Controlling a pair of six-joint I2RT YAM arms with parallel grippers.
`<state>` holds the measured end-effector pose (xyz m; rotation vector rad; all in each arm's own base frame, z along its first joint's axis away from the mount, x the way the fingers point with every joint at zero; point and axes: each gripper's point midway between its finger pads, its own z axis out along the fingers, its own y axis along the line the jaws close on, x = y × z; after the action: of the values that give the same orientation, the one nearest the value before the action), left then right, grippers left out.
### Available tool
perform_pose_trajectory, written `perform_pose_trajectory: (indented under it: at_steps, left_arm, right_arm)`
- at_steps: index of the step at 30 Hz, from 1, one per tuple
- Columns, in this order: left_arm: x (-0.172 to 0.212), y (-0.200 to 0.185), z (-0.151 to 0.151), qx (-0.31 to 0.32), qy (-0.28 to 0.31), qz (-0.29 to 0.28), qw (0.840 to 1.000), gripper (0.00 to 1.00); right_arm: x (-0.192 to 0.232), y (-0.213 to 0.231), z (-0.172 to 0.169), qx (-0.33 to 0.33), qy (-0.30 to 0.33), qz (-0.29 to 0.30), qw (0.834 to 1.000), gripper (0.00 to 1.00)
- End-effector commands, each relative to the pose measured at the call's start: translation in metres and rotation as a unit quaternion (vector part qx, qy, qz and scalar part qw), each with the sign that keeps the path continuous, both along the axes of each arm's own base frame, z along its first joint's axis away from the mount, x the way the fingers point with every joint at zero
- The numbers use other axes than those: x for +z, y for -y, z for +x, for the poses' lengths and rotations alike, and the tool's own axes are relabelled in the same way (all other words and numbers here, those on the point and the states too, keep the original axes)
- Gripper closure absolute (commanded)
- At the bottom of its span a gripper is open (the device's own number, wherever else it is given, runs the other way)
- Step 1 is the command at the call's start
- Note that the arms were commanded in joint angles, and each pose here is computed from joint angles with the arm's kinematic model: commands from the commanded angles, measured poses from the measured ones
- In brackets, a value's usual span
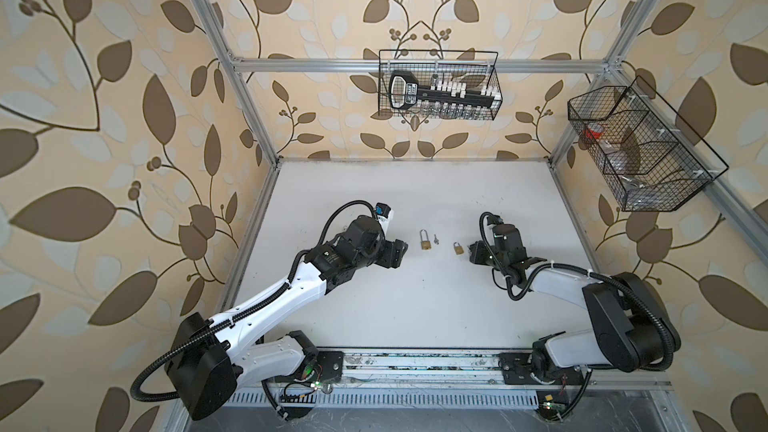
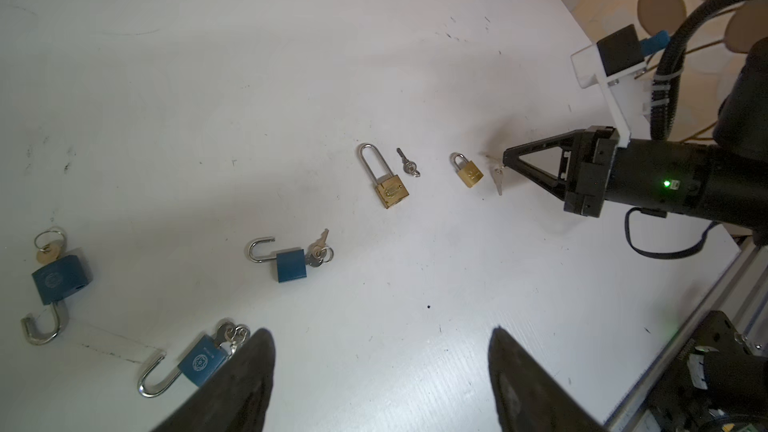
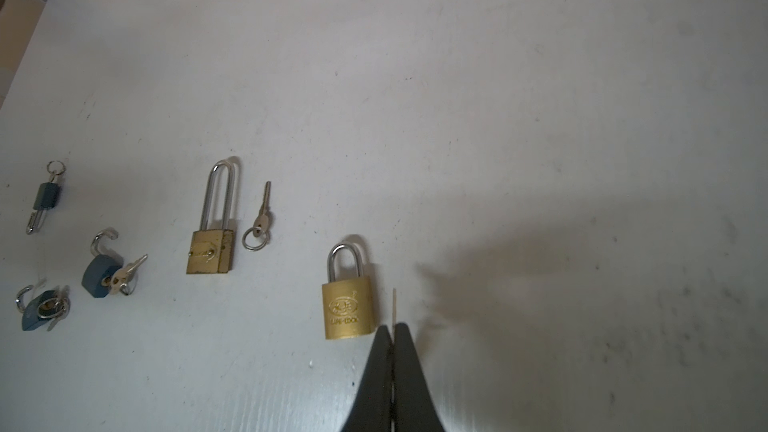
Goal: Lock with the key
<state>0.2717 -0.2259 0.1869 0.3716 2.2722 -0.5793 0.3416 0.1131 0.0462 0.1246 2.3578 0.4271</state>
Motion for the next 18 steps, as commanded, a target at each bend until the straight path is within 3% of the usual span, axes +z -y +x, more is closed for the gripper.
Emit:
perform_pose_trajectory:
  at_steps: [1, 6, 18]
  left_arm:
    - [0.019, -0.001, 0.006, 0.01, 0.022, -0.015, 1.0, 0.2]
    - [0.018, -0.003, 0.006, 0.012, 0.022, -0.012, 1.0, 0.2]
    - [0.014, -0.007, 0.008, 0.029, 0.023, -0.012, 0.999, 0.19]
  right_arm:
    - [0.013, -0.002, 0.018, -0.008, 0.025, 0.008, 1.0, 1.0]
    - [0.008, -0.004, 0.022, -0.009, 0.02, 0.009, 1.0, 0.99]
    - [0.002, 0.001, 0.023, -0.023, 0.008, -0.001, 1.0, 0.78]
